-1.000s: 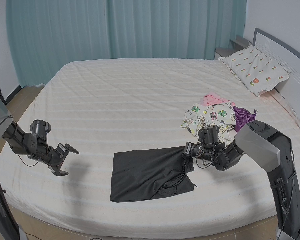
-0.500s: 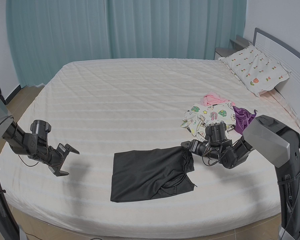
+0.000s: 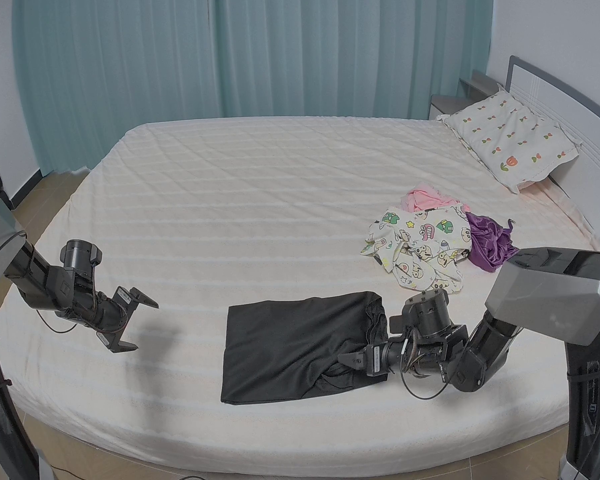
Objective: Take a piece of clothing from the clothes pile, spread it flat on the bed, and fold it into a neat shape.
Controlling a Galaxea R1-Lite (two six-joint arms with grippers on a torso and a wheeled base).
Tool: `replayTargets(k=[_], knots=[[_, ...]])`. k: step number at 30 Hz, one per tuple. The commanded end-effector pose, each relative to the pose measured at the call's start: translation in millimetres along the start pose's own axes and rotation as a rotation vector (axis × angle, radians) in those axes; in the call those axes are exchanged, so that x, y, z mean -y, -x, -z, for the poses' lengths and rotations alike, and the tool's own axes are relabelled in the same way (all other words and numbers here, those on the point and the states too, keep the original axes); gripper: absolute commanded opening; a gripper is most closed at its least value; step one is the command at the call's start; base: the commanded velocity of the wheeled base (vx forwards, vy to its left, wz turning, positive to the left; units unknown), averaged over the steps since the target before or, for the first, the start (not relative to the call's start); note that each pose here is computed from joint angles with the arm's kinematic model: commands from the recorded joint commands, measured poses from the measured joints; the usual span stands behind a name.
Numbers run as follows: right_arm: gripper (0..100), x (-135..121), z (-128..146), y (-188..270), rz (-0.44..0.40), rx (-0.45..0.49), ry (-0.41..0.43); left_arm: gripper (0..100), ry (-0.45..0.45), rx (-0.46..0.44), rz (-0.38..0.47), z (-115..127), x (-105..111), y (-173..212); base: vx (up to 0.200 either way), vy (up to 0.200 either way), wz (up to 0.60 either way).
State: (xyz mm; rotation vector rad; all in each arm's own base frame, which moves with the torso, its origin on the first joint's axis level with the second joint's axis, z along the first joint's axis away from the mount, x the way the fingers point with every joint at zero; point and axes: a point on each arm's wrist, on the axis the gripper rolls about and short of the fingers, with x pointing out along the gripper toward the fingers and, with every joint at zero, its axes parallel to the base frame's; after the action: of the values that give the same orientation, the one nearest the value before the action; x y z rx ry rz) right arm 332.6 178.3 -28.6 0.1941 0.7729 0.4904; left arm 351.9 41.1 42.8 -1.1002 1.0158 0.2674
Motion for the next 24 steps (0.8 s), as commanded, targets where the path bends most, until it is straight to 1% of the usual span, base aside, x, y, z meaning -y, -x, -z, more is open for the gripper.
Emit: replayTargets(k=[1, 3, 5, 6, 11, 18, 19, 20, 24], knots=[[100, -20, 12, 1, -0.038, -0.032, 0.079, 100, 0.001, 0.000, -0.002, 0, 0, 0, 0.000, 0.000, 0.00], [100, -24, 17, -8, -0.026, -0.038, 0.132, 100, 0.000, -0.001, -0.002, 0, 0, -1, 0.000, 0.000, 0.00], [100, -25, 17, -12, -0.017, -0.038, 0.147, 100, 0.001, 0.000, -0.002, 0, 0, 0, 0.000, 0.000, 0.00], [100, -24, 18, -15, 0.008, -0.046, 0.161, 100, 0.001, 0.000, -0.002, 0, 0, 0, 0.000, 0.000, 0.00], [100, -24, 18, -16, 0.018, -0.061, 0.161, 100, 0.000, -0.001, -0.002, 0, 0, -1, 0.000, 0.000, 0.00], [100, -24, 16, -26, 0.020, -0.057, 0.164, 100, 0.000, -0.001, -0.002, 0, 0, -1, 0.000, 0.000, 0.00], [0, -24, 17, -27, 0.024, -0.070, 0.163, 100, 0.000, -0.001, -0.002, 0, 0, -1, 0.000, 0.000, 0.00], [0, -23, 17, -28, 0.028, -0.084, 0.163, 100, 0.000, -0.001, -0.002, 0, 0, -1, 0.000, 0.000, 0.00], [0, -23, 17, -29, 0.045, -0.088, 0.171, 100, 0.000, 0.000, 0.000, 0, 0, -1, 0.000, 0.000, 0.00]])
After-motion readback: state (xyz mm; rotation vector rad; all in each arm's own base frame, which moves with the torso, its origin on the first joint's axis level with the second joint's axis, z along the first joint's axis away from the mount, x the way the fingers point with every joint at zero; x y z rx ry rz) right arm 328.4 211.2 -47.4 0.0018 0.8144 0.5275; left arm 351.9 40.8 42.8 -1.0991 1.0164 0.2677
